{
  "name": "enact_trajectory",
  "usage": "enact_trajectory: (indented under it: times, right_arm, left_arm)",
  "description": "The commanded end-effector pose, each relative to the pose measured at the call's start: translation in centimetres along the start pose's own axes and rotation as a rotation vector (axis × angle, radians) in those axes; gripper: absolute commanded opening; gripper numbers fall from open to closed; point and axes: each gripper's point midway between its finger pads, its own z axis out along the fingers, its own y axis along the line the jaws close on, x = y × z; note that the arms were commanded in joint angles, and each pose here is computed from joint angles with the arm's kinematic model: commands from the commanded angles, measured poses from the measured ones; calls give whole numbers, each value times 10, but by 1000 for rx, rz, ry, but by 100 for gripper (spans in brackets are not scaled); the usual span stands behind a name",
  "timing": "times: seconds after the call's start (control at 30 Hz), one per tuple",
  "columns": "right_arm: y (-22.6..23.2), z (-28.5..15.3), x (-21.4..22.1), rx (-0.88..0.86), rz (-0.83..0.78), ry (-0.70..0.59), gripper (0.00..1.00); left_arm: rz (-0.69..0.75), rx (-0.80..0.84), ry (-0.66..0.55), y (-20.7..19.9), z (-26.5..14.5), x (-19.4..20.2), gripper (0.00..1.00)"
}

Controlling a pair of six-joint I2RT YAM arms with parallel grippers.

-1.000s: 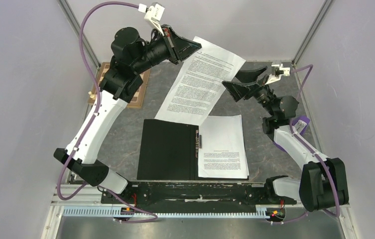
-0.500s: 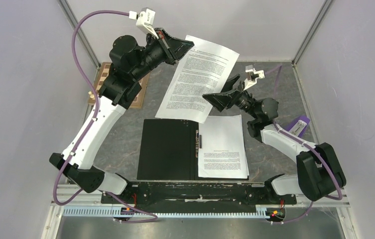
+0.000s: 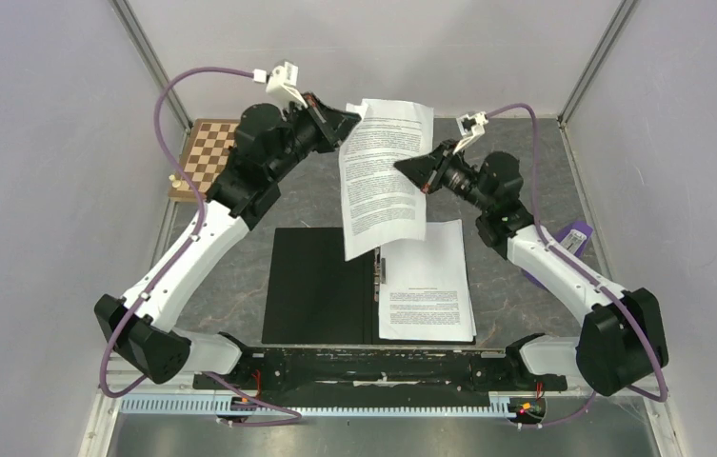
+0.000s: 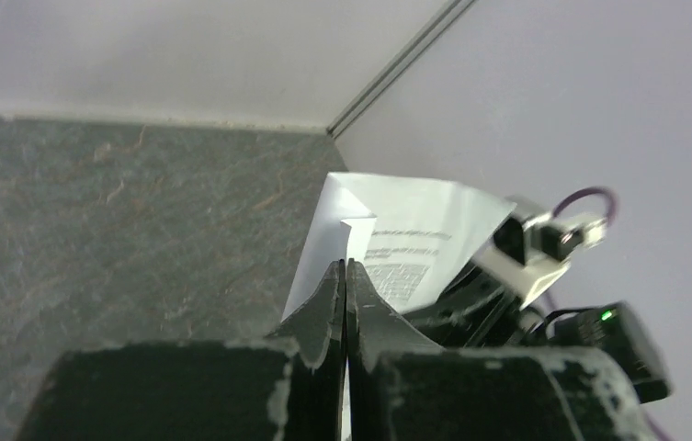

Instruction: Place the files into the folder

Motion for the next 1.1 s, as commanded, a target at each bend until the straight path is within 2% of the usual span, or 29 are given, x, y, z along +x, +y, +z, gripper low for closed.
enact_trajectory:
  times: [0.0, 0.1, 0.27, 0.43, 0.6, 0.67, 0.77, 0.87, 1.07]
  right_arm:
    - [-72, -33, 16, 473, -112, 242, 0]
    - [-101, -65, 39, 649, -144, 386, 0]
    - [-133, -119, 105, 782, -118, 538, 0]
    - [-147, -157, 146, 860, -94, 603, 0]
    - [-152, -164, 159, 874, -75, 634, 0]
    - [-153, -167, 161, 885, -70, 633, 0]
    - [-156, -172, 164, 907, -73, 636, 0]
    - [-157, -174, 166, 912, -73, 641, 0]
    - [-154, -170, 172, 887, -34, 645, 0]
  left_arm:
    - [-109, -70, 73, 25, 12, 51, 2]
    - [-145, -105, 190, 42, 24, 114, 2]
    - [-173, -166, 363, 66, 39, 215, 2]
    - [-188, -216, 478, 92, 49, 276, 2]
    - [-172, -282, 540, 116, 52, 304, 4]
    - [-150, -310, 563, 124, 53, 311, 11]
    - [-126, -332, 587, 129, 51, 313, 39]
    - [-97, -344, 586, 130, 50, 304, 53]
    - [-44, -421, 564, 134, 26, 274, 57]
